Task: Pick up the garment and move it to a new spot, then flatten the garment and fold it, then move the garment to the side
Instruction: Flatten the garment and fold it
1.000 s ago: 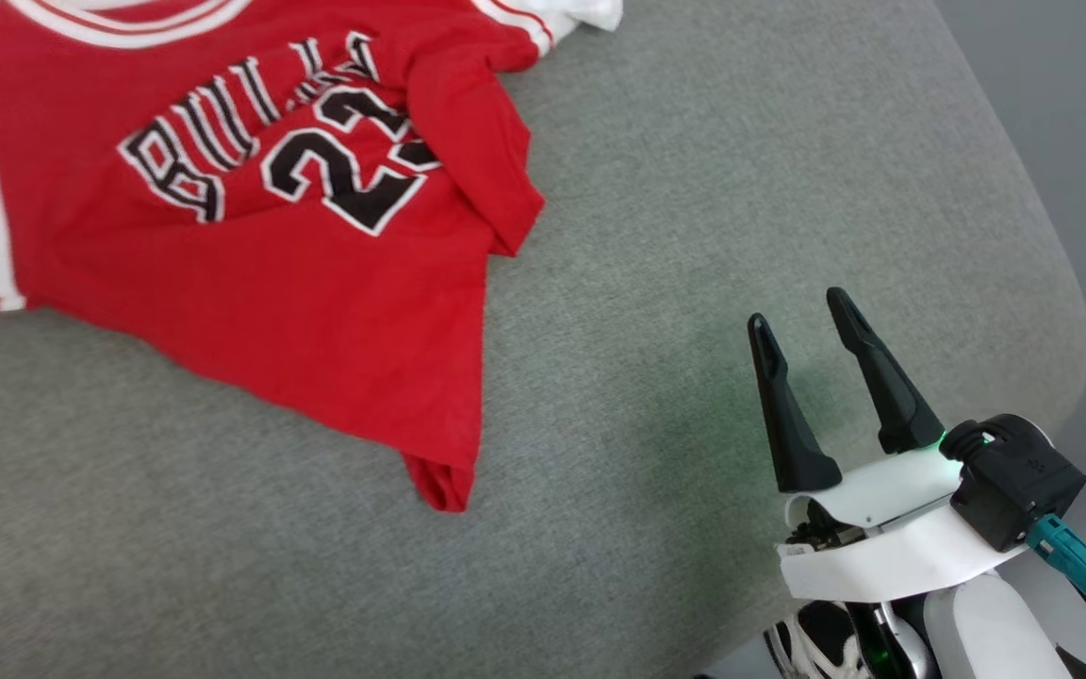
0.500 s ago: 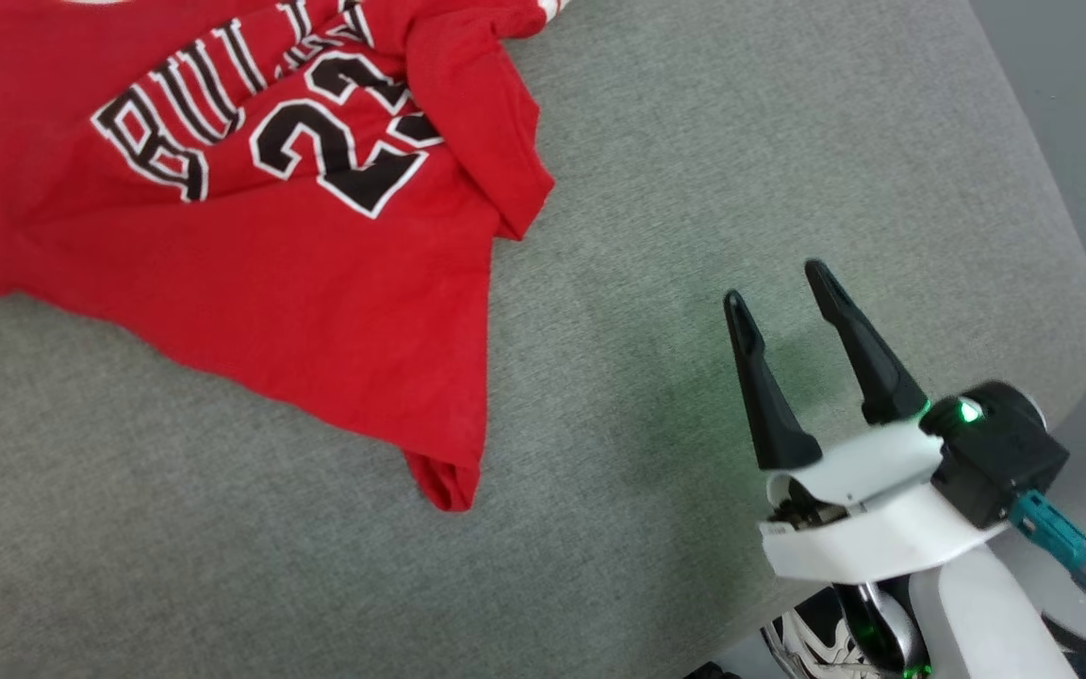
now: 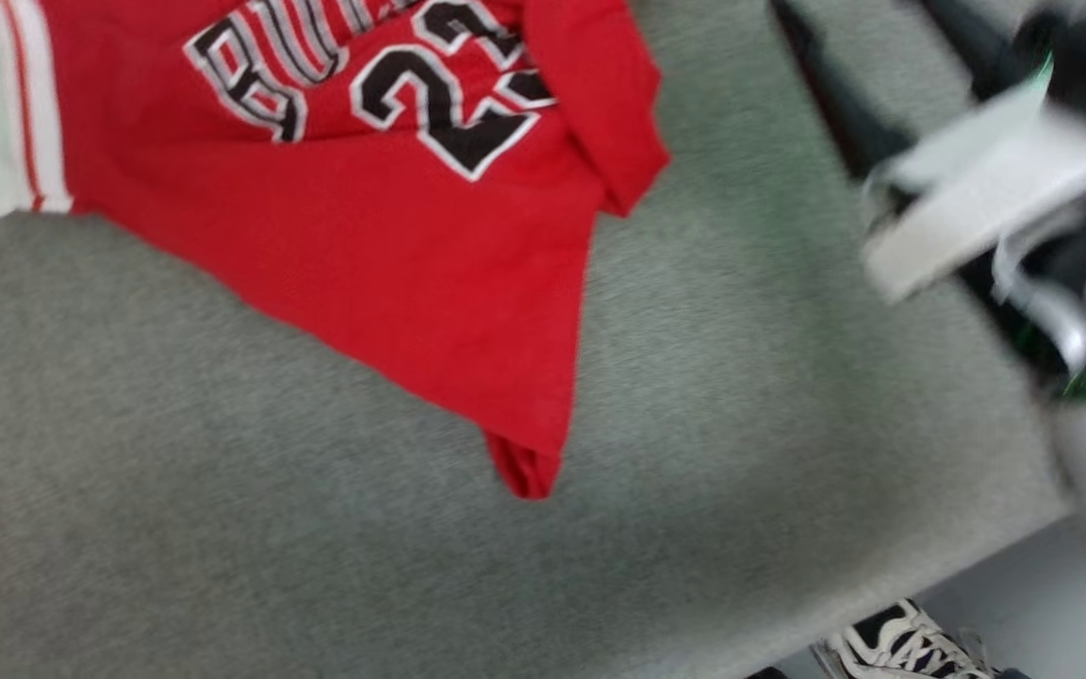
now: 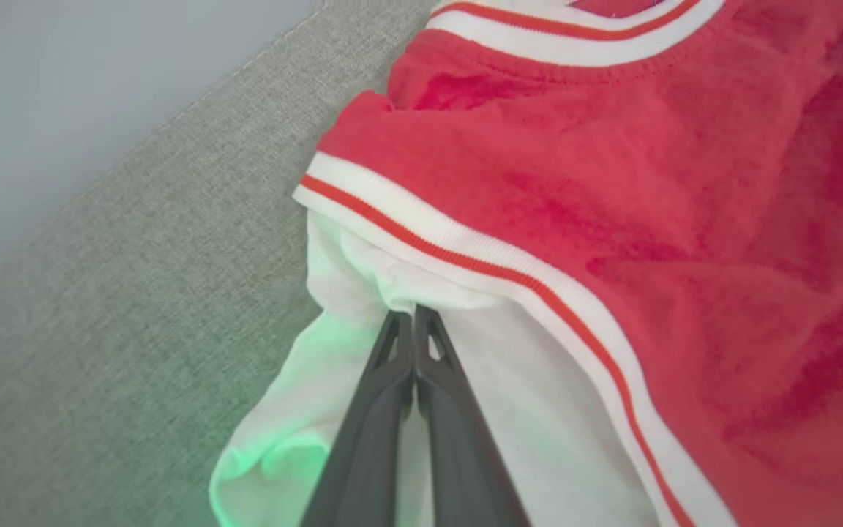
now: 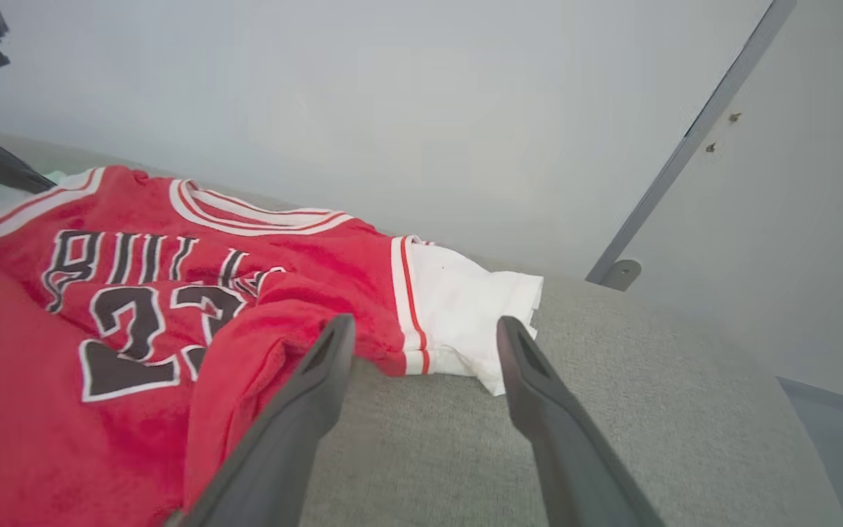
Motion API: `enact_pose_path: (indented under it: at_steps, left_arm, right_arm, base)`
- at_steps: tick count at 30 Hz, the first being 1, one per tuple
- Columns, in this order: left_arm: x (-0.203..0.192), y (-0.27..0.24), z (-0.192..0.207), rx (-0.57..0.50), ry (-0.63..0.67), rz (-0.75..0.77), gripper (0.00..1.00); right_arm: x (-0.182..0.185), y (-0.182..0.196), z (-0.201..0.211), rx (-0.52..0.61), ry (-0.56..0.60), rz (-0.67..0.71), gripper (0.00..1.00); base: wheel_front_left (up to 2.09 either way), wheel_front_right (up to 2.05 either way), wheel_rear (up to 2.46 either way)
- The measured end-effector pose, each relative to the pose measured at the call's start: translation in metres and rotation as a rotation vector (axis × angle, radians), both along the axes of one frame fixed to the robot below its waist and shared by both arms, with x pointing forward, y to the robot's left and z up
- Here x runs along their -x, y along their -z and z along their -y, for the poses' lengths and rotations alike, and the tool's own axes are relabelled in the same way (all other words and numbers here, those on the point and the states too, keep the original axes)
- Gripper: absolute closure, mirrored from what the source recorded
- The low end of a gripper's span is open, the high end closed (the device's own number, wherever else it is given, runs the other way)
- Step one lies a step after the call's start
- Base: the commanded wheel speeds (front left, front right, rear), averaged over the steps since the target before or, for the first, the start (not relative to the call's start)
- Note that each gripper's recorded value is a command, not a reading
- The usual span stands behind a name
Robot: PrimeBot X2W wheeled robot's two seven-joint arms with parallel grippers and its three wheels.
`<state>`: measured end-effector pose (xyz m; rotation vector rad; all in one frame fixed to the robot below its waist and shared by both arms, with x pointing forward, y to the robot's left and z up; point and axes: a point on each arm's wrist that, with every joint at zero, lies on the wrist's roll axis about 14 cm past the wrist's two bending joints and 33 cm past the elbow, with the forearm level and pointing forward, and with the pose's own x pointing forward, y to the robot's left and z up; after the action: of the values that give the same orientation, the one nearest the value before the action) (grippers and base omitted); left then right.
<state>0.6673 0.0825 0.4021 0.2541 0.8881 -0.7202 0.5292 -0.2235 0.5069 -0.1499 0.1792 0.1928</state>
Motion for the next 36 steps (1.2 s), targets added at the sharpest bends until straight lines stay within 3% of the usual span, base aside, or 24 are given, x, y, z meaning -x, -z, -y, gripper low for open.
enact_pose_path:
  at_steps: [10,16,20,23,29,30,32,36]
  left_arm:
    - [-0.003,0.003,-0.005,0.067,0.017,0.057,1.00]
    - [0.010,0.006,-0.012,0.092,0.031,0.069,1.00]
    - [0.018,0.010,-0.022,0.085,0.032,0.066,1.00]
    - [0.022,0.013,-0.029,0.084,0.025,0.060,1.00]
    - [0.023,0.023,-0.032,0.092,0.023,0.043,1.00]
    - [0.023,0.024,-0.032,0.093,0.023,0.042,1.00]
    - [0.021,0.026,-0.032,0.101,0.024,0.038,1.00]
    - [0.018,0.028,-0.029,0.124,0.020,0.035,1.00]
  right_arm:
    - [-0.093,0.032,0.026,0.119,0.033,-0.373,0.00]
    - [-0.133,0.048,0.035,0.195,0.069,-0.461,0.00]
    - [-0.147,0.078,0.014,0.171,0.030,-0.524,0.00]
    - [-0.143,0.112,-0.002,0.216,-0.021,-0.615,0.00]
    - [-0.155,0.128,-0.005,0.214,-0.043,-0.626,0.00]
    - [-0.155,0.131,-0.006,0.213,-0.048,-0.632,0.13]
    - [-0.157,0.133,-0.008,0.212,-0.056,-0.634,1.00]
    - [-0.160,0.137,-0.014,0.203,-0.073,-0.637,1.00]
  base:
    - [0.00,0.00,0.00]
    - [0.00,0.00,0.00]
    - [0.00,0.00,0.00]
    - [0.00,0.00,0.00]
    - [0.00,0.00,0.00]
    - [0.00,0.00,0.00]
    - [0.00,0.00,0.00]
    - [0.00,0.00,0.00]
